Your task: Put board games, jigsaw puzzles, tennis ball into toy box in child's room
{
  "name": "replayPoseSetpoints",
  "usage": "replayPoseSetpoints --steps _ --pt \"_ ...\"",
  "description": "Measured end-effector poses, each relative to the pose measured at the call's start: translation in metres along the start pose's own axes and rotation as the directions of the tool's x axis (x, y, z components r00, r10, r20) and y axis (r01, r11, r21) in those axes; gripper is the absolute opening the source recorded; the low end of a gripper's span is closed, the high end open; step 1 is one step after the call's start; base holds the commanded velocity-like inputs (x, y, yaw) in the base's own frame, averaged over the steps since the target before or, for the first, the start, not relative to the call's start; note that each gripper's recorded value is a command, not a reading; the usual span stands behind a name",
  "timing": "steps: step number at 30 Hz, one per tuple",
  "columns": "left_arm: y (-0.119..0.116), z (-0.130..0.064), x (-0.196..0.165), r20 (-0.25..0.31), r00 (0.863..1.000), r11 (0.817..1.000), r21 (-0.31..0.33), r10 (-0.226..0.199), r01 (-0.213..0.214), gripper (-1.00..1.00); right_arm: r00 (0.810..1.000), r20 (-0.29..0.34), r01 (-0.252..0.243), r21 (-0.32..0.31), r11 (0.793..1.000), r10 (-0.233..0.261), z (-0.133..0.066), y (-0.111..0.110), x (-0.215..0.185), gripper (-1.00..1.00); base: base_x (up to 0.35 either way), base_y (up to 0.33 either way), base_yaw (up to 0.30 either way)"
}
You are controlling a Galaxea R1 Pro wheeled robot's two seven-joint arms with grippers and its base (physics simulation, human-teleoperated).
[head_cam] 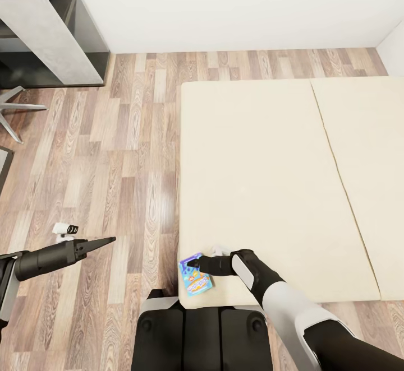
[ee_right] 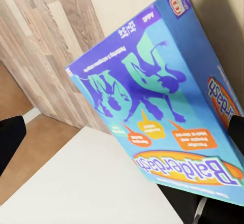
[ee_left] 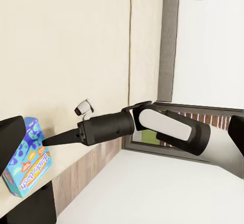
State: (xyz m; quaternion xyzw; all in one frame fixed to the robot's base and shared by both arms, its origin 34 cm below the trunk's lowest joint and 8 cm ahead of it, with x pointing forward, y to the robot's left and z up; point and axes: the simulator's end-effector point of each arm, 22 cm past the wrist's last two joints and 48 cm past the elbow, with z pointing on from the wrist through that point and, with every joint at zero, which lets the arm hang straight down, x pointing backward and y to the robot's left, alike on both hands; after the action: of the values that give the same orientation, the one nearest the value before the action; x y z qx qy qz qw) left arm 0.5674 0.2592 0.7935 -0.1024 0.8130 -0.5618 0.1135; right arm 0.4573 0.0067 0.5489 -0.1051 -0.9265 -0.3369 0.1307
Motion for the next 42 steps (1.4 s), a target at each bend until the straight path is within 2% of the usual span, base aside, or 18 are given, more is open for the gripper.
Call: replayPoseSetpoints --steps 25,42 --pt "0.001 0.0 0.0 0.0 1.0 1.0 -0.001 -0.001 0.001 1.0 1.0 -0.004 -0.001 0.013 1.0 0.001 0.001 -0.003 0.001 1.0 0.0 0.0 0.0" --pt "0.012 0.002 0.006 -0.009 1.0 1.0 -0.01 -0.023 0.023 1.0 1.0 -0.021 -0.015 0.014 1.0 0.015 0.009 -0.011 0.009 1.0 0.0 0.0 0.0"
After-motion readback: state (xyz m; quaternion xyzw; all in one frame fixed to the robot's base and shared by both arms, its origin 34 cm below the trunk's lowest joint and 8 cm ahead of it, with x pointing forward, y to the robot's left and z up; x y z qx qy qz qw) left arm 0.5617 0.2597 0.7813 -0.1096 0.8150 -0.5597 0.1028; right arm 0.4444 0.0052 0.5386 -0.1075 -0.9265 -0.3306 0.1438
